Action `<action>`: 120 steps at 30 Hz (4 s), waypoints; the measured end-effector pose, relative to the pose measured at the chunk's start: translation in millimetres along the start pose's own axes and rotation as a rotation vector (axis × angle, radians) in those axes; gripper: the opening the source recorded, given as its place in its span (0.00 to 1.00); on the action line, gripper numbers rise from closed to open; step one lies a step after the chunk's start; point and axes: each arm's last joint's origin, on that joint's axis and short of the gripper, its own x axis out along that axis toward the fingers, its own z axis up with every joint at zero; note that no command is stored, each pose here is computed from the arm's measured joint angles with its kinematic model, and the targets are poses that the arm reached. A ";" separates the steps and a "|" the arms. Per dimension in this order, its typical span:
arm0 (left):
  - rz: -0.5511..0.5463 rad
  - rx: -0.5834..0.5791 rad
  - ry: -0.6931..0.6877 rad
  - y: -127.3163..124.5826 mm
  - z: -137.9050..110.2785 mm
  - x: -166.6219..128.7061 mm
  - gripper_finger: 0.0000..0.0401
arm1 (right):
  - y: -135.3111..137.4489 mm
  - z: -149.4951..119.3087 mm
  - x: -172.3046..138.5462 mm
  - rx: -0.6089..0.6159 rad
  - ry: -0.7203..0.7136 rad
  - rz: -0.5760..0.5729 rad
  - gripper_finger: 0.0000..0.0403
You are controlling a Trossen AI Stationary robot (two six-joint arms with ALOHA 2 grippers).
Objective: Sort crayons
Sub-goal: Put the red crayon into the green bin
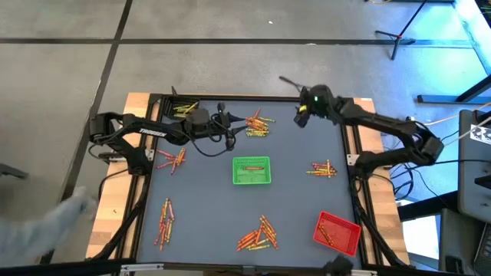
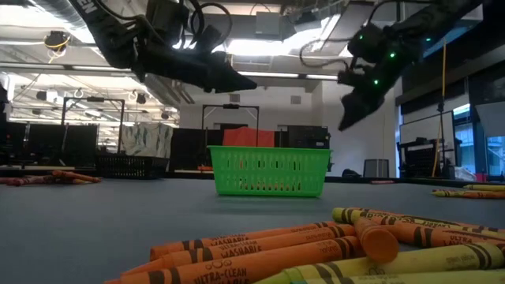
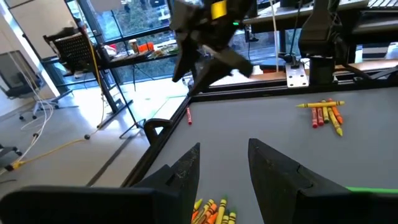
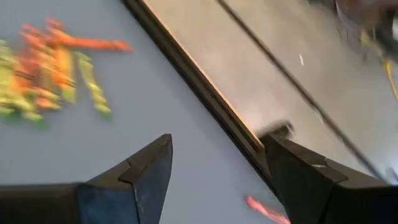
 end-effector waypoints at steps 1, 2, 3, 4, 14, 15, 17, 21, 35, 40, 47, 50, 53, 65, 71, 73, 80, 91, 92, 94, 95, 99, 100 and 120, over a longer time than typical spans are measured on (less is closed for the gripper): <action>0.000 0.000 0.000 0.0 0.0 0.0 0.30 | -6.5 1.1 2.4 0.010 0.042 -0.008 0.63; 0.000 0.000 -0.002 0.0 0.2 0.0 0.30 | -12.6 1.6 5.5 0.018 0.085 -0.014 0.63; 0.001 0.000 -0.004 0.1 0.4 0.0 0.30 | -17.5 1.8 9.3 0.024 0.135 -0.015 0.63; 0.001 0.000 -0.004 0.1 0.4 0.0 0.30 | -21.8 2.2 13.1 0.028 0.182 -0.014 0.63; 0.000 0.000 0.002 0.0 -0.1 0.0 0.30 | -48.0 5.7 61.1 -0.029 0.620 0.071 0.63; 0.000 0.000 0.002 0.0 -0.1 0.0 0.30 | -47.4 4.5 65.7 -0.064 0.652 0.092 0.63; 0.000 0.000 0.003 0.0 -0.2 0.0 0.30 | -46.0 1.4 74.8 -0.146 0.702 0.113 0.63; 0.000 -0.001 0.005 -0.1 -0.4 0.0 0.30 | -43.7 -2.1 87.9 -0.281 0.729 0.134 0.63; -0.001 0.000 0.006 -0.1 -0.4 0.1 0.30 | -46.9 -18.7 119.9 -0.409 0.794 0.117 0.33; -0.001 0.000 0.006 -0.1 -0.4 0.1 0.30 | -47.1 -20.8 127.5 -0.463 0.805 0.082 0.25; -0.001 0.000 0.010 -0.1 -0.7 0.0 0.30 | -44.5 -26.2 137.8 -0.489 0.818 0.091 0.24; -0.001 0.000 0.010 -0.1 -0.7 0.0 0.30 | -42.9 -31.0 144.0 -0.526 0.849 0.082 0.24; -0.001 0.000 0.009 -0.1 -0.7 0.0 0.30 | -42.5 -32.2 147.6 -0.551 0.860 0.064 0.23; -0.001 0.000 0.009 -0.1 -0.7 0.0 0.30 | -41.4 -33.4 147.8 -0.628 0.846 0.151 0.11; -0.001 0.000 0.010 -0.1 -0.7 0.0 0.30 | -41.5 -33.3 147.8 -0.638 0.845 0.154 0.04; -0.002 0.000 0.009 -0.2 -0.6 0.0 0.30 | -42.0 -32.3 146.5 -0.642 0.841 0.154 0.05; -0.001 0.000 0.009 -0.1 -0.7 0.0 0.30 | -48.2 -15.8 131.3 -0.590 0.807 0.168 0.01; -0.002 0.000 0.009 -0.1 -0.7 0.0 0.30 | -28.6 24.1 75.3 -0.533 0.630 0.213 0.00; -0.001 0.000 0.009 -0.1 -0.7 0.0 0.30 | -24.8 28.1 69.5 -0.542 0.607 0.220 0.00; -0.002 0.000 0.009 -0.2 -0.6 0.0 0.30 | -18.2 35.2 58.5 -0.551 0.556 0.241 0.00; -0.002 0.000 0.009 -0.2 -0.6 0.0 0.30 | -15.9 37.6 54.0 -0.551 0.536 0.254 0.00; -0.002 -0.001 0.009 -0.2 -0.7 0.0 0.30 | -14.0 40.4 46.6 -0.482 0.528 0.238 0.00; -0.003 -0.002 0.012 -0.3 -0.8 0.0 0.30 | -15.7 38.4 46.2 -0.450 0.557 0.215 0.01; -0.004 -0.006 0.016 -0.4 -1.2 0.0 0.30 | 47.2 -52.9 22.0 -0.367 1.142 0.350 0.61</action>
